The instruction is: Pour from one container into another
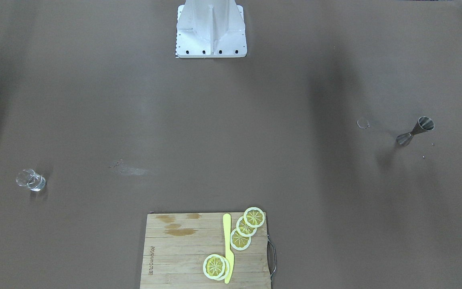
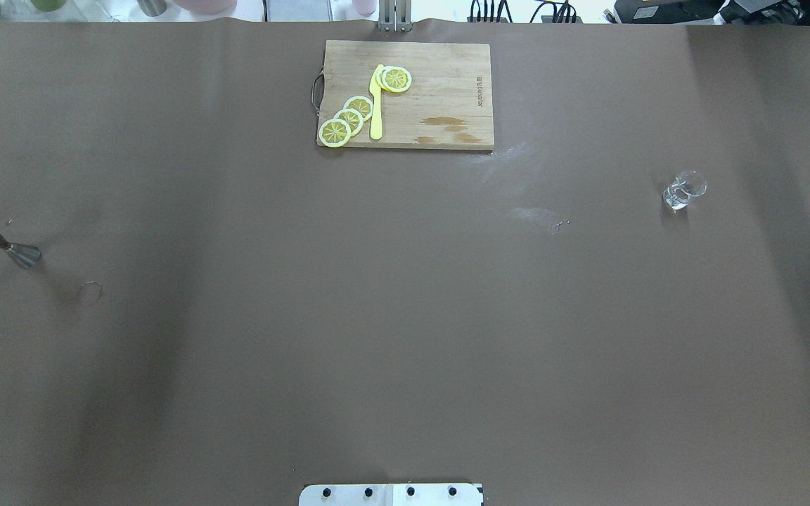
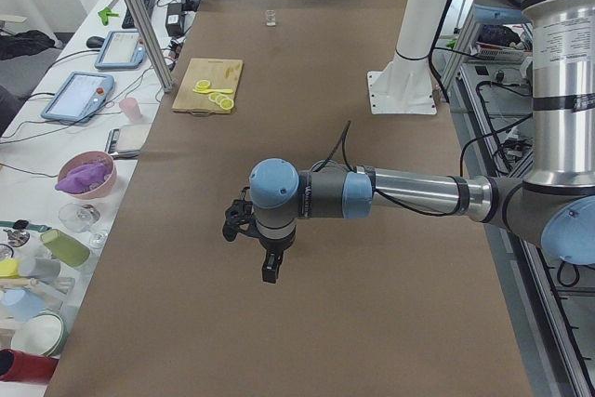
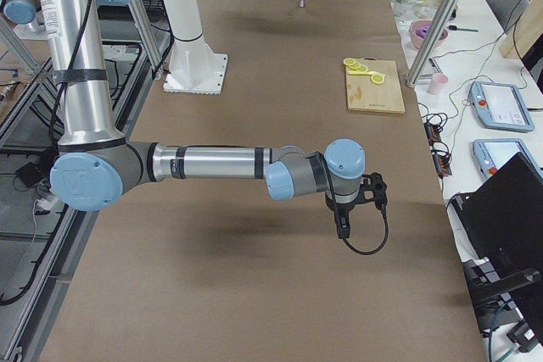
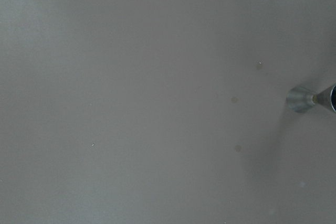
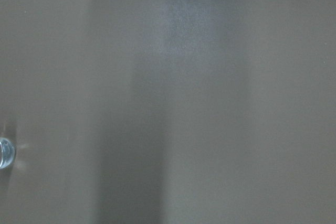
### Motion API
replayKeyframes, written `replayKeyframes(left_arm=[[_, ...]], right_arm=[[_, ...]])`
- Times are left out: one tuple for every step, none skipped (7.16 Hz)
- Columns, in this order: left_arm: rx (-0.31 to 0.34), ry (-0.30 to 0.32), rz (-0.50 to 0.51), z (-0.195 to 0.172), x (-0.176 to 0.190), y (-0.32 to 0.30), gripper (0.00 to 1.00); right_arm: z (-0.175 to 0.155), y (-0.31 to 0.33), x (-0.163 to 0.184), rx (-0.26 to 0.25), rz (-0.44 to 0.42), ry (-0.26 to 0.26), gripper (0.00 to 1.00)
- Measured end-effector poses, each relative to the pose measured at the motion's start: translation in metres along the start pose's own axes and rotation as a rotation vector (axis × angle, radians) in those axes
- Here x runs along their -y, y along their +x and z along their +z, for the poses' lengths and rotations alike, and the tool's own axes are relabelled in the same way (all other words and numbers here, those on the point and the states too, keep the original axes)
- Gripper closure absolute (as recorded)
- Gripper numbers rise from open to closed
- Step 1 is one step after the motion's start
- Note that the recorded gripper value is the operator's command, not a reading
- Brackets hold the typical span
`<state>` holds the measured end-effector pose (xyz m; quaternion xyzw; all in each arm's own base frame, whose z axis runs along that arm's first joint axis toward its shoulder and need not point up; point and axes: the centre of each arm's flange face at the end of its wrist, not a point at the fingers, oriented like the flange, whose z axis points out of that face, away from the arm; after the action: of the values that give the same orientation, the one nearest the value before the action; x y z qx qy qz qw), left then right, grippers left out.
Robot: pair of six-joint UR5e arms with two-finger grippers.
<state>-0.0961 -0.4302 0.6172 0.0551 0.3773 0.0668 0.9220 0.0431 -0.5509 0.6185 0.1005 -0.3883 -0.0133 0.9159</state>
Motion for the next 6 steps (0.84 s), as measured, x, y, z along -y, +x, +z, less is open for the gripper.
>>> replayKeyframes(left_arm=[[0.001,0.006,-0.005,-0.002,-0.001,-0.003,0.02],[0.001,0.009,-0.006,-0.004,-0.002,-0.004,0.02],[0.001,0.009,-0.008,-0.004,-0.002,-0.005,0.02],[0.001,0.009,-0.011,-0.003,-0.002,-0.005,0.02],[0.001,0.009,-0.013,-0.004,-0.001,-0.006,0.02],[0.001,0.014,-0.016,-0.006,0.002,-0.004,0.02]], right_arm=[[0.0,0.0,-0.004,0.002,-0.047,0.045,0.0],[-0.001,-0.002,-0.005,-0.006,-0.106,0.103,0.0],[0.004,-0.003,-0.006,-0.029,-0.156,0.147,0.0],[0.011,-0.009,-0.004,-0.048,-0.192,0.17,0.0],[0.017,-0.019,-0.001,-0.054,-0.212,0.18,0.0],[0.021,-0.031,0.003,-0.044,-0.228,0.189,0.0]])
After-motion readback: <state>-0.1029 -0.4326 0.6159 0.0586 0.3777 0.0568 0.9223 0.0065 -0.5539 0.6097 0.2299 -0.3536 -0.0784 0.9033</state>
